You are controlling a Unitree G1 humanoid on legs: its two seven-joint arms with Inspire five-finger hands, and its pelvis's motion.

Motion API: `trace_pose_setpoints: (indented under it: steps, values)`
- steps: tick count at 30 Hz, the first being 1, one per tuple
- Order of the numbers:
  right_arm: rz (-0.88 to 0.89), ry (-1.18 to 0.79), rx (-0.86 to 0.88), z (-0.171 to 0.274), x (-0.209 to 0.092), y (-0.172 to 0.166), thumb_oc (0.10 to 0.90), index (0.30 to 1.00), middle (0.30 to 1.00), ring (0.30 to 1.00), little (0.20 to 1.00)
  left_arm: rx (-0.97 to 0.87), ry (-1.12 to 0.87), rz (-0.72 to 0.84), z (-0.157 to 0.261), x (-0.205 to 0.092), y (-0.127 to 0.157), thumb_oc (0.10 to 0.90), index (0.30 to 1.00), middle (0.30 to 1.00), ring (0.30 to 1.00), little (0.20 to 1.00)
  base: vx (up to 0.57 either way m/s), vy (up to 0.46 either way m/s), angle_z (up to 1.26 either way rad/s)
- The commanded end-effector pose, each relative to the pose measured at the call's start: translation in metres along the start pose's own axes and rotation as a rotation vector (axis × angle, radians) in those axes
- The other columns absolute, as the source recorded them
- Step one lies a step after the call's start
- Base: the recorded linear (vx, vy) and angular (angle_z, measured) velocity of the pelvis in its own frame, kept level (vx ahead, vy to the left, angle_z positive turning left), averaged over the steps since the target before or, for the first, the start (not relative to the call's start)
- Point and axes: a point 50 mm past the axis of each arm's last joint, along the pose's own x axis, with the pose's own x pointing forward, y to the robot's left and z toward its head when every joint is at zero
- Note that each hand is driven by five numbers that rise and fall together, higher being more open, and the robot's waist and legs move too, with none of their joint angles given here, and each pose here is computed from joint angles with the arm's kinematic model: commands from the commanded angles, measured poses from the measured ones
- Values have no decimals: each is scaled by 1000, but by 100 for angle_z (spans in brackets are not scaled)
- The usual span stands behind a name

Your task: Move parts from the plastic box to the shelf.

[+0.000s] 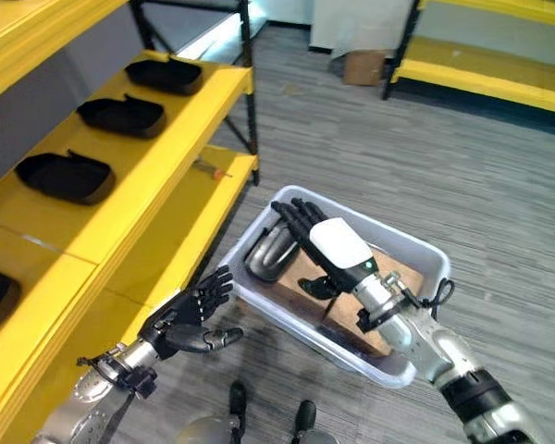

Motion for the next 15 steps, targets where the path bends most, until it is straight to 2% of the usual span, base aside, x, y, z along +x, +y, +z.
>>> trace_pose_setpoints:
  steps: [1,9,15]
  values:
    - [-197,-42,-116,-1,51,-44,900,1000,1000,1000,1000,74,-283,-133,61,23,-8,900,1000,1000,1000,1000,-192,3,10]
    - [-221,90,-253,-31,64,-48,900,1000,1000,1000,1000,97,-295,-195,72,35,-13,900,1000,1000,1000,1000,-32,-16,18]
    - [-201,256,-365,-62,58,-60,900,1000,1000,1000,1000,123,-259,-241,72,35,-15,900,1000,1000,1000,1000,17,-49,6]
